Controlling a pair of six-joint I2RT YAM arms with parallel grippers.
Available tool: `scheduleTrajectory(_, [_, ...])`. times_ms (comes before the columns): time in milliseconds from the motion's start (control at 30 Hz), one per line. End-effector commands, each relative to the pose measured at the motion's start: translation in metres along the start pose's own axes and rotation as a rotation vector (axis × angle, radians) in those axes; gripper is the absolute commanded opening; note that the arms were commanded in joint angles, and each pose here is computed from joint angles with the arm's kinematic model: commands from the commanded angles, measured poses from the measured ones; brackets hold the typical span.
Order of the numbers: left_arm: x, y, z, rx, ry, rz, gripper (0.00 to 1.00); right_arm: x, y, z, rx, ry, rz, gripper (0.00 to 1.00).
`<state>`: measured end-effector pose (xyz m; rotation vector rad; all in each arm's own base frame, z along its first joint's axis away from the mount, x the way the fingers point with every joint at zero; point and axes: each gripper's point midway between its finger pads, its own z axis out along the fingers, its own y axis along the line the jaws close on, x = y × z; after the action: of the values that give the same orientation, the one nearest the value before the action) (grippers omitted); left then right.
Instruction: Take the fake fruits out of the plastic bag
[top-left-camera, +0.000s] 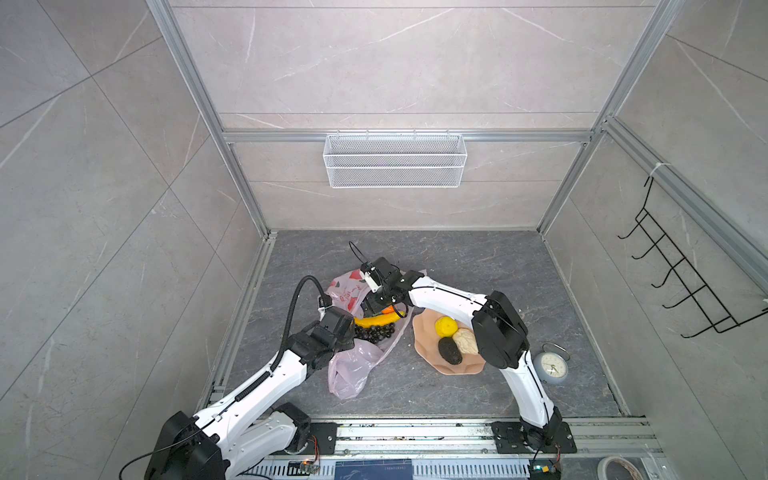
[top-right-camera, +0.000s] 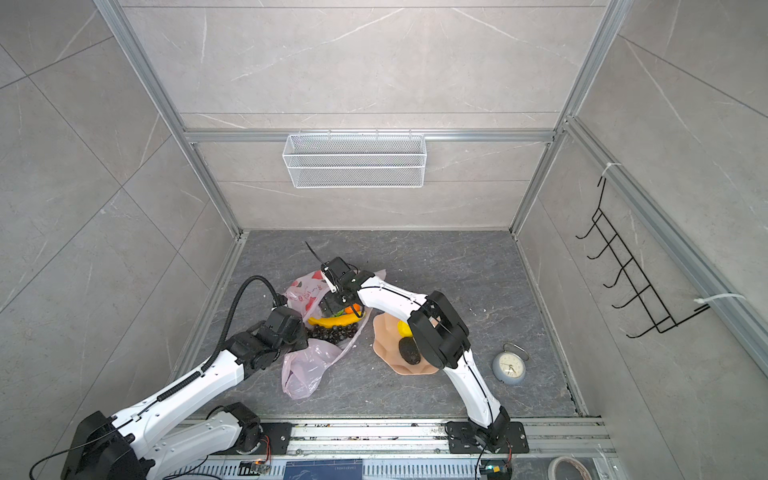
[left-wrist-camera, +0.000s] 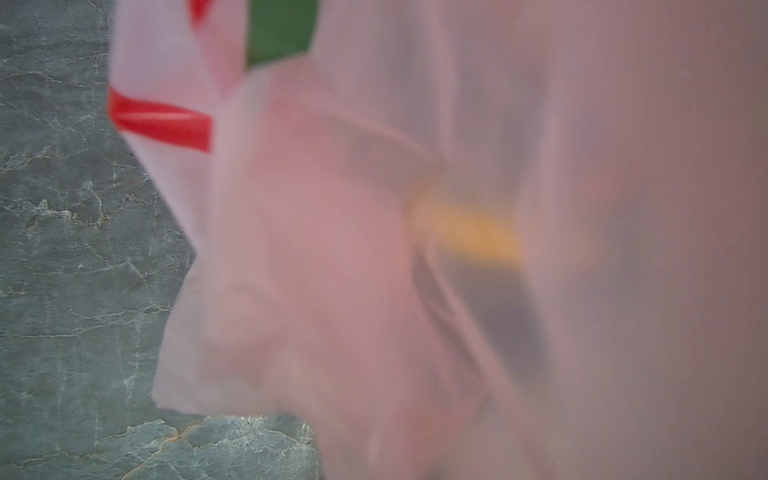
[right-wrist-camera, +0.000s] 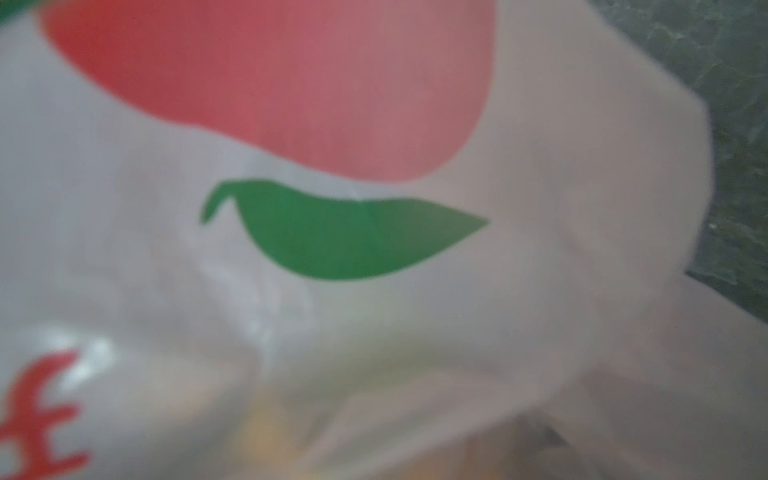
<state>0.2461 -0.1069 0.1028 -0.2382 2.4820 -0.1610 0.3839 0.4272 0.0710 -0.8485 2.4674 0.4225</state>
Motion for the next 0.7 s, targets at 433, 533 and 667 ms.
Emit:
scheduleTrajectory(433, [-0.009, -0.005, -0.007, 0.038, -0.03, -0.02, 0.08, 0.001, -0.006, 0.033, -0.016, 0.097, 0.006, 0.87])
scheduleTrajectory(533, [-0.009, -0.004, -0.007, 0.034, -0.033, -0.02, 0.08, -0.003, 0.0, 0.023, -0.035, 0.08, 0.014, 0.81])
scheduleTrajectory(667, [-0.008, -0.002, -0.006, 0.03, -0.033, -0.021, 0.08, -0.011, 0.004, 0.007, -0.037, 0.034, 0.017, 0.75])
